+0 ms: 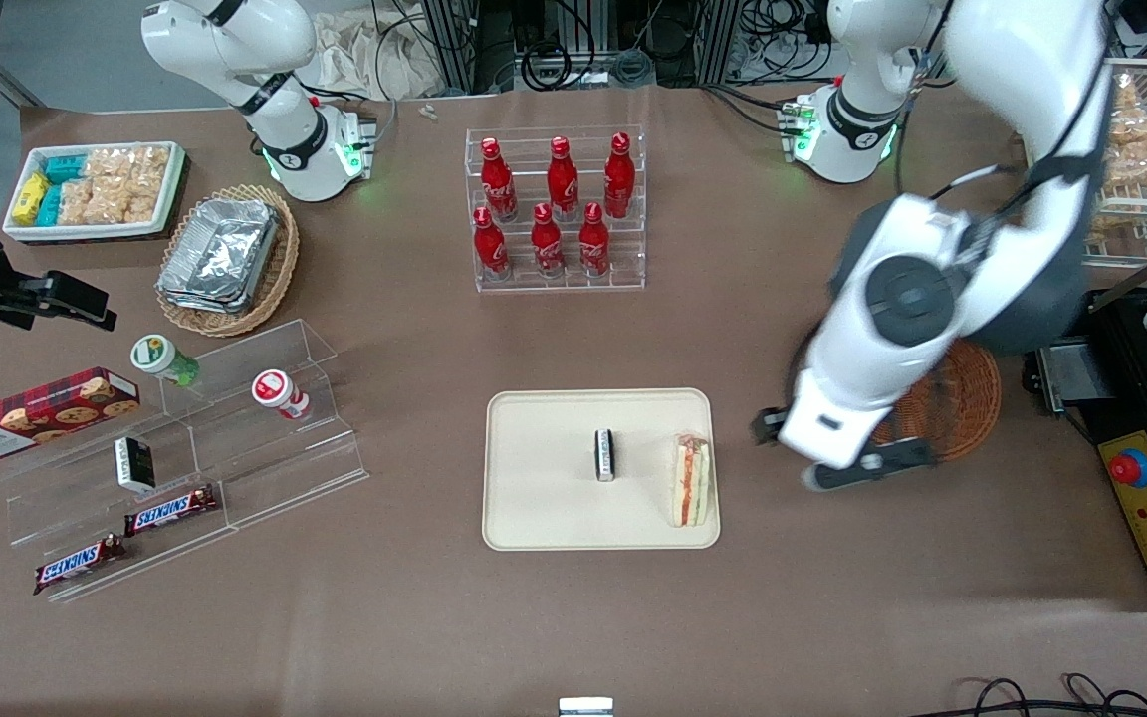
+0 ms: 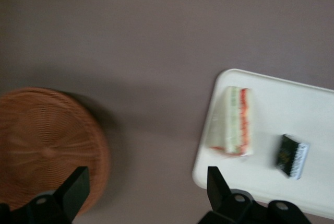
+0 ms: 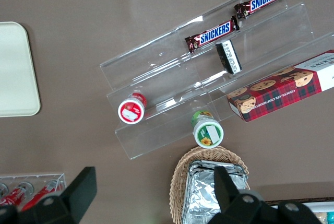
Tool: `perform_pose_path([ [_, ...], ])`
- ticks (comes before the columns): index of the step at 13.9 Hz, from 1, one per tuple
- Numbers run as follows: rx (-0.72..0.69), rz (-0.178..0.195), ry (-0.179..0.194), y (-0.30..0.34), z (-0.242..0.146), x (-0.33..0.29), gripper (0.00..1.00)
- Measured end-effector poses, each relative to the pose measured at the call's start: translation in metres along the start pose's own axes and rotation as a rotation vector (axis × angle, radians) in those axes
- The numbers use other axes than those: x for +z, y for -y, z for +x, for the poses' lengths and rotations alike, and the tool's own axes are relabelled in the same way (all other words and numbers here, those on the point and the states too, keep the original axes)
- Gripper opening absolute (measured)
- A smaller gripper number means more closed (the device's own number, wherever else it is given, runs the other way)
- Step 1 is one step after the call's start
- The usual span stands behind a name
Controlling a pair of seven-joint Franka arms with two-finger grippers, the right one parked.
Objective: Place sandwich from basket to tray
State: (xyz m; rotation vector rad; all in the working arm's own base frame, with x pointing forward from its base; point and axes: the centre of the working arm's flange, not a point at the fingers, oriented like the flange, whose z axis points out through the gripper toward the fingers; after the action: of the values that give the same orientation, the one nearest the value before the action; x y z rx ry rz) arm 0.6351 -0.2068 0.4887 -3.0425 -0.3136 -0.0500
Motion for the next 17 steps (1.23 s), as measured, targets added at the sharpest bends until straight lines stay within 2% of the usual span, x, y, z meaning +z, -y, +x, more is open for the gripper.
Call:
perform_pose_path([
  [2, 0.008, 0.007, -0.003, 0.052, 0.001, -0.029, 0.98],
  [5, 0.027, -0.046, -0.002, 0.107, -0.020, -0.036, 0.98],
  [7, 0.045, -0.073, -0.020, 0.140, -0.043, -0.025, 0.98],
  [10, 0.080, -0.071, -0.056, 0.170, -0.070, -0.011, 0.99],
  [13, 0.132, -0.074, -0.063, 0.194, -0.054, -0.021, 1.00],
  [15, 0.126, -0.093, -0.061, 0.217, -0.029, -0.033, 1.00],
  [17, 0.109, -0.120, -0.021, 0.235, -0.001, -0.038, 1.00],
])
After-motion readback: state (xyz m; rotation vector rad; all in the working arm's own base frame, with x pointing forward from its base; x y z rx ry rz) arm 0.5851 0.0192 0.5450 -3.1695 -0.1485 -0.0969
